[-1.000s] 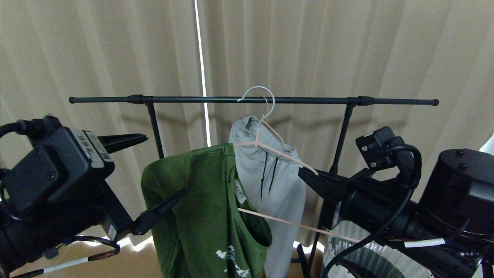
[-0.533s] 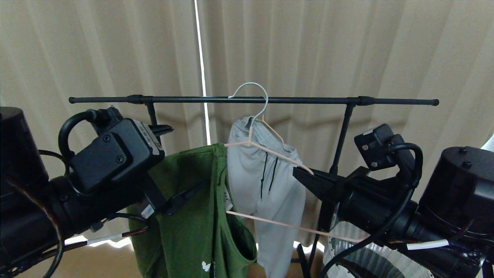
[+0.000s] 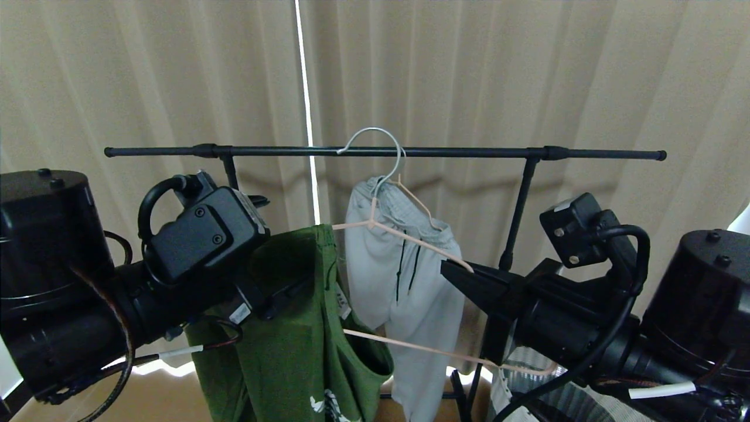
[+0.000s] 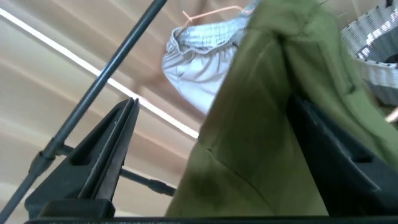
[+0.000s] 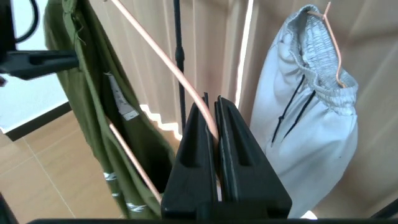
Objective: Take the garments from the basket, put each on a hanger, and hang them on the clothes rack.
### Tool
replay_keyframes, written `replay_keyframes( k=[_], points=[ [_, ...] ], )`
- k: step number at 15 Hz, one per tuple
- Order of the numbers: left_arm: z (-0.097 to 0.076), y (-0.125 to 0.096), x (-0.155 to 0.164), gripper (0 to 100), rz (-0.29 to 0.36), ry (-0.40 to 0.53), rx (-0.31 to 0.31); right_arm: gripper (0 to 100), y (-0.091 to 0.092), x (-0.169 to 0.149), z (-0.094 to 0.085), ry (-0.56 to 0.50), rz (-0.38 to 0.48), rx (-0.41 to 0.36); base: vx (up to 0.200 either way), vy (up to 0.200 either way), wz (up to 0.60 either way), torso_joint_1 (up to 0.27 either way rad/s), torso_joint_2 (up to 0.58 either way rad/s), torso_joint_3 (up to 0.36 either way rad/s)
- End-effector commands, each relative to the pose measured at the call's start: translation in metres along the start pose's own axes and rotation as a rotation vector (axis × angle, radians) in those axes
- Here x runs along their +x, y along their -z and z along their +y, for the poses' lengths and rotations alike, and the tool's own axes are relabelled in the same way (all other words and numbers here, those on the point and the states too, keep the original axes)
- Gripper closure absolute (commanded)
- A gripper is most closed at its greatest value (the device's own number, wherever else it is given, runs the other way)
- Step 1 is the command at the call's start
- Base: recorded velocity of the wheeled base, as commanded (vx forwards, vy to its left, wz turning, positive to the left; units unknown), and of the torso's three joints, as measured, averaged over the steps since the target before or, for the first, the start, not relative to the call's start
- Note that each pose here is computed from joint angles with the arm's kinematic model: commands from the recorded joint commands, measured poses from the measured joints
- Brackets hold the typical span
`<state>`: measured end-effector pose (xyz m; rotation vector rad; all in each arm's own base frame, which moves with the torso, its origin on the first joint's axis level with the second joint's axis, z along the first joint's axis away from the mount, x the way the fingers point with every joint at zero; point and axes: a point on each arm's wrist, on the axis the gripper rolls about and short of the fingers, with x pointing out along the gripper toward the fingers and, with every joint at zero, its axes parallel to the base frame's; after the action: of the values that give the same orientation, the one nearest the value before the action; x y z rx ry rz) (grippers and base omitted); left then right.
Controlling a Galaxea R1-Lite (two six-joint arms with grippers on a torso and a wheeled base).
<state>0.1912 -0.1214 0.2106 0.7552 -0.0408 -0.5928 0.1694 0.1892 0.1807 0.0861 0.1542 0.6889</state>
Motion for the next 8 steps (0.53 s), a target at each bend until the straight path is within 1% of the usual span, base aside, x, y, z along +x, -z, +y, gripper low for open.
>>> replay_keyframes(
  k=[1, 2, 3, 6, 8],
  points=[
    [-0.0012, 0.0036, 0.0011, 0, 0.014, 0.005, -0.003, 100, 0.0007, -0.0014, 0.0029, -0.012, 0.002, 0.000, 0.000, 0.000, 0.00, 0.000, 0.00, 0.000],
    [-0.0030, 0.0056, 0.0008, 0, 0.021, 0.011, -0.002, 100, 0.0006, -0.0015, 0.0033, -0.014, 0.001, 0.000, 0.000, 0.000, 0.00, 0.000, 0.00, 0.000],
    [-0.0034, 0.0060, 0.0003, 100, 0.022, 0.012, -0.002, 100, 0.0008, -0.0016, 0.0044, -0.019, 0.001, -0.002, 0.000, 0.000, 0.00, 0.000, 0.00, 0.000],
    [-0.0040, 0.0068, -0.0003, 100, 0.024, 0.014, -0.002, 100, 0.0016, -0.0021, 0.0047, -0.022, 0.002, -0.002, 0.000, 0.000, 0.00, 0.000, 0.00, 0.000],
    [-0.0041, 0.0068, -0.0003, 100, 0.023, 0.016, -0.003, 100, 0.0000, -0.0027, 0.0048, -0.026, -0.024, 0.001, 0.000, 0.000, 0.00, 0.000, 0.00, 0.000]
  ],
)
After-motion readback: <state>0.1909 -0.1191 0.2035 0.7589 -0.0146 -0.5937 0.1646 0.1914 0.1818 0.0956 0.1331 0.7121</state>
